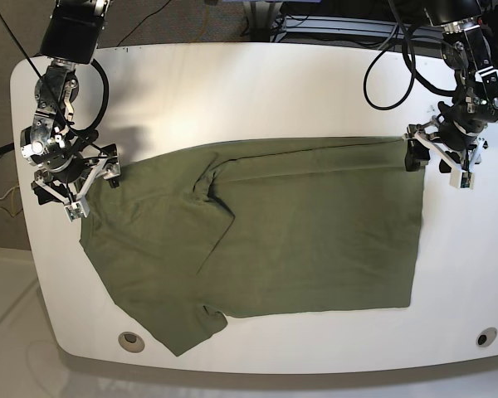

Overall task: Fold the T-shirt properly
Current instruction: 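Grasp the shirt corners with both grippers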

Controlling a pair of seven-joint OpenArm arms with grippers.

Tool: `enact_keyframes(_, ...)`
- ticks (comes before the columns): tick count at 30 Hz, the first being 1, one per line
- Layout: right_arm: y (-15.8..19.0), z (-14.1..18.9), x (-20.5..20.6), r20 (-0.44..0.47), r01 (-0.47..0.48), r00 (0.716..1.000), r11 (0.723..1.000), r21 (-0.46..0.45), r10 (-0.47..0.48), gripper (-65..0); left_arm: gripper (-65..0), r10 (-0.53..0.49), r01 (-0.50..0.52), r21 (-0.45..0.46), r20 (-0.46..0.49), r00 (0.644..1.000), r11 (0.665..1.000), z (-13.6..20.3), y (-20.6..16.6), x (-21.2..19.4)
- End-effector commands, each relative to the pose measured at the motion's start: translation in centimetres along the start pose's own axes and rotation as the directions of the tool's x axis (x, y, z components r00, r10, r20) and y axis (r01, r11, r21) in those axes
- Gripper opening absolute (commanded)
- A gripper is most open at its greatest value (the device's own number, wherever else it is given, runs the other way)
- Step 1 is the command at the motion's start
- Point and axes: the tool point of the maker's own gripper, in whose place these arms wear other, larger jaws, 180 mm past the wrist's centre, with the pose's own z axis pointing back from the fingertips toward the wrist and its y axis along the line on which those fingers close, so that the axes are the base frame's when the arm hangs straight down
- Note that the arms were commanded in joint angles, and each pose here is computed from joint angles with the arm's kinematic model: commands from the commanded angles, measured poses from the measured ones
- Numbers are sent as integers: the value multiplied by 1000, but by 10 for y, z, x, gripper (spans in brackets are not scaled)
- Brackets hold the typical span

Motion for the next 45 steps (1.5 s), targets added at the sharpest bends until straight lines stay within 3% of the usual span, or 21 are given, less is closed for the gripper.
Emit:
enact_keyframes(1, -15, 6, 17, 51, 0, 999, 1000, -32, 1, 0, -211, -4, 4, 0, 35, 999, 1000, 1, 3, 11)
enact_keyframes(32, -8, -39, -20, -39, 67, 997, 998, 0, -66, 0, -211, 125, -125, 6, -60, 990, 992, -27, 19, -38)
enact_keyframes(45, -4, -42, -24, -39, 74, 997, 997, 11, -73, 0, -215, 142, -149, -50, -116, 983, 988, -48, -2, -62)
